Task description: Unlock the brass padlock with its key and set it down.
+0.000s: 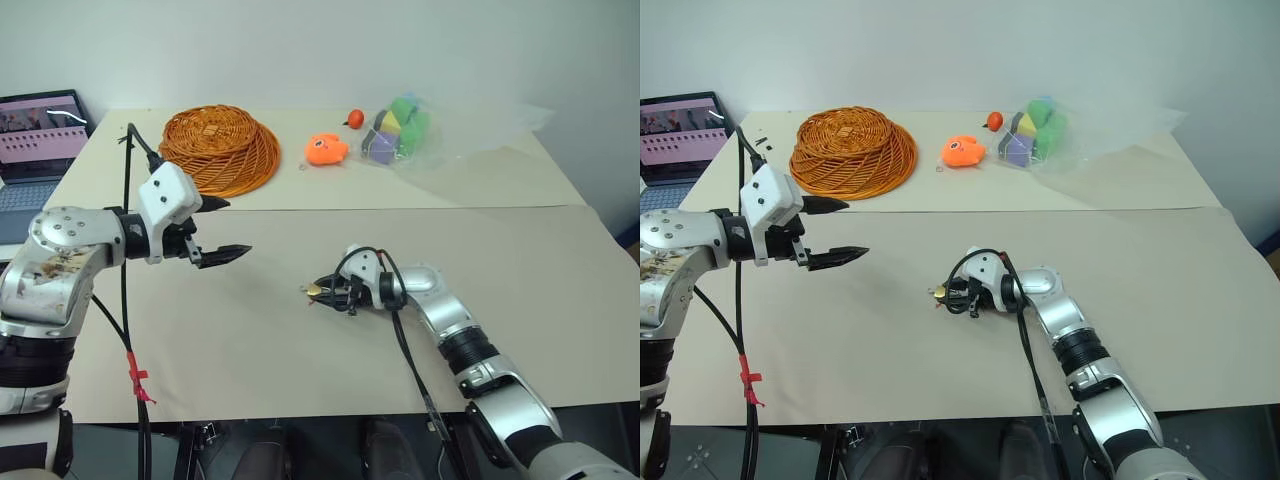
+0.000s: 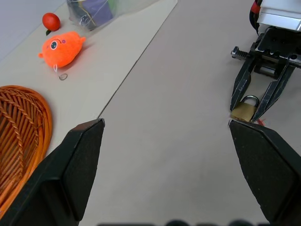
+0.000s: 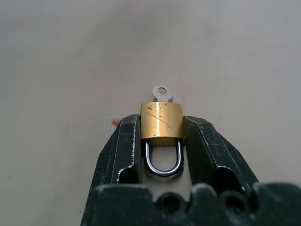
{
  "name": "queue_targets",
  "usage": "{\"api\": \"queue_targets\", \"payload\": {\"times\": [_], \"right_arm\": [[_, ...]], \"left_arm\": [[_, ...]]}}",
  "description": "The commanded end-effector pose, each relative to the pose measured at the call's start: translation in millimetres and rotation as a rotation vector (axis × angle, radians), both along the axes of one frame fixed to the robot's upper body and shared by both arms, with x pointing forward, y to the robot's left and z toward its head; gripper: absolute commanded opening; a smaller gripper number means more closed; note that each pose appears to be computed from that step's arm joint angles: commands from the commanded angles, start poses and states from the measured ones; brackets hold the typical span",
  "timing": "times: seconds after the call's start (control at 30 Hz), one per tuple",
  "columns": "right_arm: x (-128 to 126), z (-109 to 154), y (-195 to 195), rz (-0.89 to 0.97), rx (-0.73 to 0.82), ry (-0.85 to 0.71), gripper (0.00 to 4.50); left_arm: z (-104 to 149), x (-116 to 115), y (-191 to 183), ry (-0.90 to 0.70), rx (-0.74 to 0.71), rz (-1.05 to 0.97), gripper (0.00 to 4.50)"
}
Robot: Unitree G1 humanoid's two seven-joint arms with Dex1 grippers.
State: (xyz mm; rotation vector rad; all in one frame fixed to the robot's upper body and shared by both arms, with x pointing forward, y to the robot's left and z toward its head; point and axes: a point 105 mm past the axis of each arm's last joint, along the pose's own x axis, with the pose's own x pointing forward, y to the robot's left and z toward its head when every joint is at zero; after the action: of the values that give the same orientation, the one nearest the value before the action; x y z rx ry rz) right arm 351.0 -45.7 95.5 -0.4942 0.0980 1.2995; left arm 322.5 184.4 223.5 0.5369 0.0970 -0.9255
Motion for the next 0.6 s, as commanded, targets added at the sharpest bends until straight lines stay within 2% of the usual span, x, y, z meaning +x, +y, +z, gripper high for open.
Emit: {"api": "queue_targets", "payload": {"times": [0.03,0.2,0.43,0.6], "right_arm": [[3,24,-21,0.034,-0.175,-0.234,0.94],[12,74,-47,-0.038,-0.228,-0.411,0.94],[-4,101,-53,-0.044,-0.209,-0.461,0.94],[-15,111,-47,-0.029,-0.187,-0.470,0.94]], "left_arm": [[5,4,-2,-0.044,-0.011,0.033,4.50],[5,13,-15,-0.021,-0.094,0.068,4.50],[2,14,-47,0.183,-0.298,0.037,4.50],[4,14,-67,0.309,-0.377,-0.004,4.50]]}}
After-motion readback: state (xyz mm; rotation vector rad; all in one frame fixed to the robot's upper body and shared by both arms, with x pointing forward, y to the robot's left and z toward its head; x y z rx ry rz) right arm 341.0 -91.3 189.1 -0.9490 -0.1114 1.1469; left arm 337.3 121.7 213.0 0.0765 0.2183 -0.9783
